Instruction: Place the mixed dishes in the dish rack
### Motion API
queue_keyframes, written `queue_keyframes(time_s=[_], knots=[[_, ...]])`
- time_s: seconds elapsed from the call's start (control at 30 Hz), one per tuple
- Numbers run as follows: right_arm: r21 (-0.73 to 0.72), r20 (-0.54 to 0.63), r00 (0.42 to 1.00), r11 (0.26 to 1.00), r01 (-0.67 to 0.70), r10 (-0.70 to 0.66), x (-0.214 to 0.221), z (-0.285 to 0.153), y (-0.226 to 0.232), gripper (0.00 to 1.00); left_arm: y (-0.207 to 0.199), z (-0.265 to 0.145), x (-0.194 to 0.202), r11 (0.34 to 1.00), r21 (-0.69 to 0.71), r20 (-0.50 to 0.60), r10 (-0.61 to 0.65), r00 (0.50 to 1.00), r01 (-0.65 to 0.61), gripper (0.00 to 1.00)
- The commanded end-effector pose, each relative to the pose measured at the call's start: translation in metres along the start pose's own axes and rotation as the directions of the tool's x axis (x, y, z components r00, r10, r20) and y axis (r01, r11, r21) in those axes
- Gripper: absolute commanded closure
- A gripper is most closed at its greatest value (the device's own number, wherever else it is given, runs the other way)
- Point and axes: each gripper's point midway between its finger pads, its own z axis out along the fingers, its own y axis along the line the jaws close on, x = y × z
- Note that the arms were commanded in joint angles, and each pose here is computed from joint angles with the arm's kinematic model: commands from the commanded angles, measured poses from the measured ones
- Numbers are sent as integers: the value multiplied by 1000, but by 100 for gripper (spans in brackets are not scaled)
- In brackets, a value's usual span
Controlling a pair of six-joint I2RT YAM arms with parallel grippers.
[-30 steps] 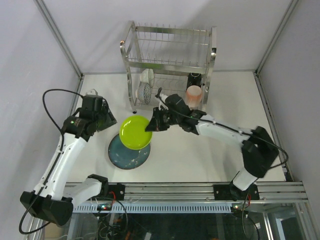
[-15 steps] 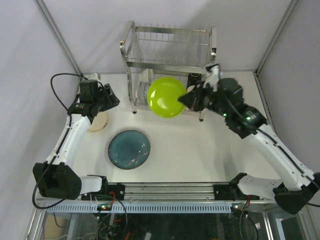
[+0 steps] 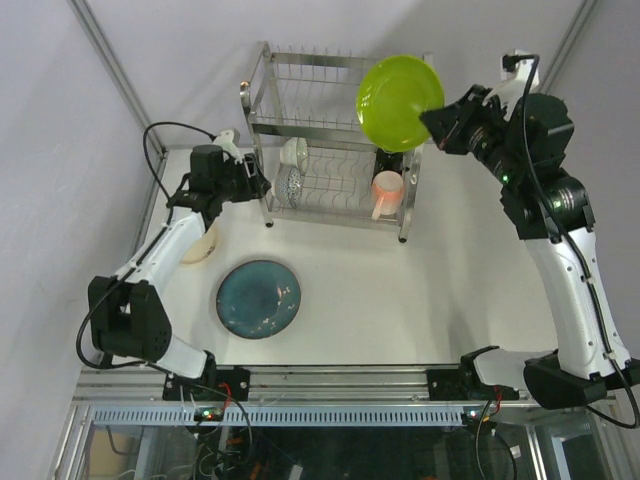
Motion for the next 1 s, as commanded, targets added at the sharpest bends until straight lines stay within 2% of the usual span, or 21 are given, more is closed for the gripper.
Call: queue_keyframes(time_s=[0.0,0.23,0.43,0.5,0.6,0.73,0.97], knots=[[0,99,995,1000,17,-17,-41,-6,2,100,-17,3,-51,997,33,145,61,988,-66,36],[24,141,990,1000,18,-21,-62,3,0,100,-6,22,-59,996,-24,144,85,986,-83,38],[20,168,985,1000,21,-25,-76,11,4,100,-4,40,-60,995,-21,118,96,988,-94,40],[28,176,984,999,24,-29,-80,13,4,100,-4,44,-58,996,-20,109,94,990,-92,44],[47,181,982,998,35,-43,-85,20,1,100,-3,47,-56,996,-22,105,83,991,-81,59],[80,171,983,995,55,-68,-89,32,-5,100,-6,46,-53,996,-24,106,83,991,-81,71],[194,209,969,976,94,-135,-102,46,-22,100,-18,40,-43,997,-22,102,79,992,-77,79]])
